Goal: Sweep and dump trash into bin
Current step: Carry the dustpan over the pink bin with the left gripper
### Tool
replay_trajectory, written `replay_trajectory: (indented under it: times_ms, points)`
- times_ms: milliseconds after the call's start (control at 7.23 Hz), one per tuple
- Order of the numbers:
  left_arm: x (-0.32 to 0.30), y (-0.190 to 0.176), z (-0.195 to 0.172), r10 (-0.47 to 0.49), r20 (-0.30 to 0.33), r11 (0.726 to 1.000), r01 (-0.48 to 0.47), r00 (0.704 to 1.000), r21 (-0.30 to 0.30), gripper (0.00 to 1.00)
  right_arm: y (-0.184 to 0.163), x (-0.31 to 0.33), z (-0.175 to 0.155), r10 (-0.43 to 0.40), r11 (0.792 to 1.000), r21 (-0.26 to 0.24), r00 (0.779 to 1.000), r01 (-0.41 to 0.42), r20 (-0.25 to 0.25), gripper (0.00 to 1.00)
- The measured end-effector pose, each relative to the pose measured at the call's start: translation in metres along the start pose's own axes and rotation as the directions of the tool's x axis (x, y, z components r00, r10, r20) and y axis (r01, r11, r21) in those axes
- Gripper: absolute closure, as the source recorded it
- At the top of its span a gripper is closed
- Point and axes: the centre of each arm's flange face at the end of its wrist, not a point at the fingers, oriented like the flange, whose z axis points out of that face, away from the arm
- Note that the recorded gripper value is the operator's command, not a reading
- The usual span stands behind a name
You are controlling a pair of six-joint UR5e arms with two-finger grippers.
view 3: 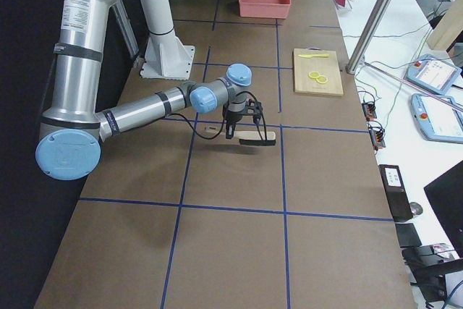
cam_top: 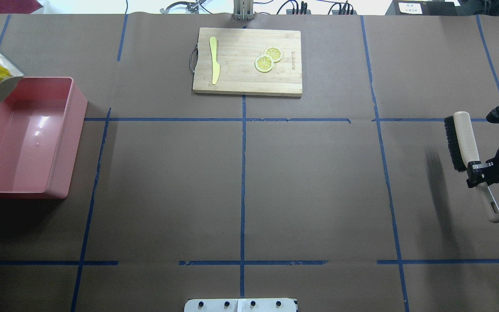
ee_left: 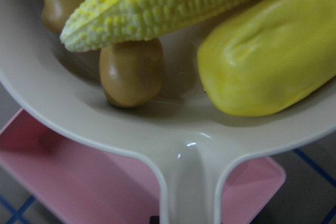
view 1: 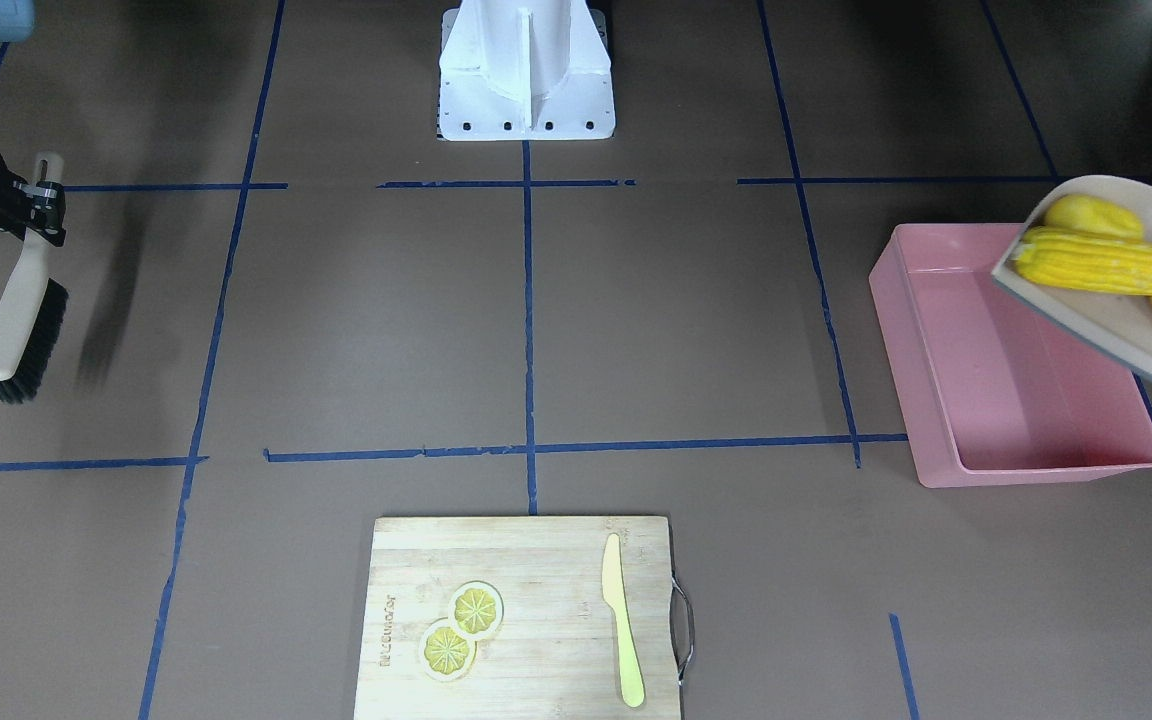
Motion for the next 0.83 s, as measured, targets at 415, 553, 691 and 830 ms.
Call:
replay_trajectory:
  times_ms: [415, 553, 691, 830]
  points:
    - [-0.019, 0.038, -0.002, 0.026, 0.176, 0.995, -0.009, 0.984, -0.095, 0.95, 0.000, 0.002, 0.003, 0.005, 1.000, -0.006, 1.000, -0.005, -0.001, 0.99]
    - [-0.023, 0.042, -0.003, 0.073, 0.241, 0.989, -0.040, 0.968, -0.139, 0.95, -0.001, 0.002, 0.003, 0.005, 1.000, -0.007, 1.000, -0.005, -0.002, 0.99]
    - [-0.025, 0.043, -0.001, 0.130, 0.285, 0.978, -0.075, 0.950, -0.196, 0.95, -0.001, 0.003, 0.004, 0.007, 1.000, -0.008, 1.000, -0.007, -0.003, 0.99]
    - [-0.023, 0.043, 0.006, 0.184, 0.322, 0.958, -0.095, 0.929, -0.272, 0.95, -0.001, 0.004, 0.006, 0.010, 1.000, -0.012, 1.000, -0.010, -0.005, 0.99]
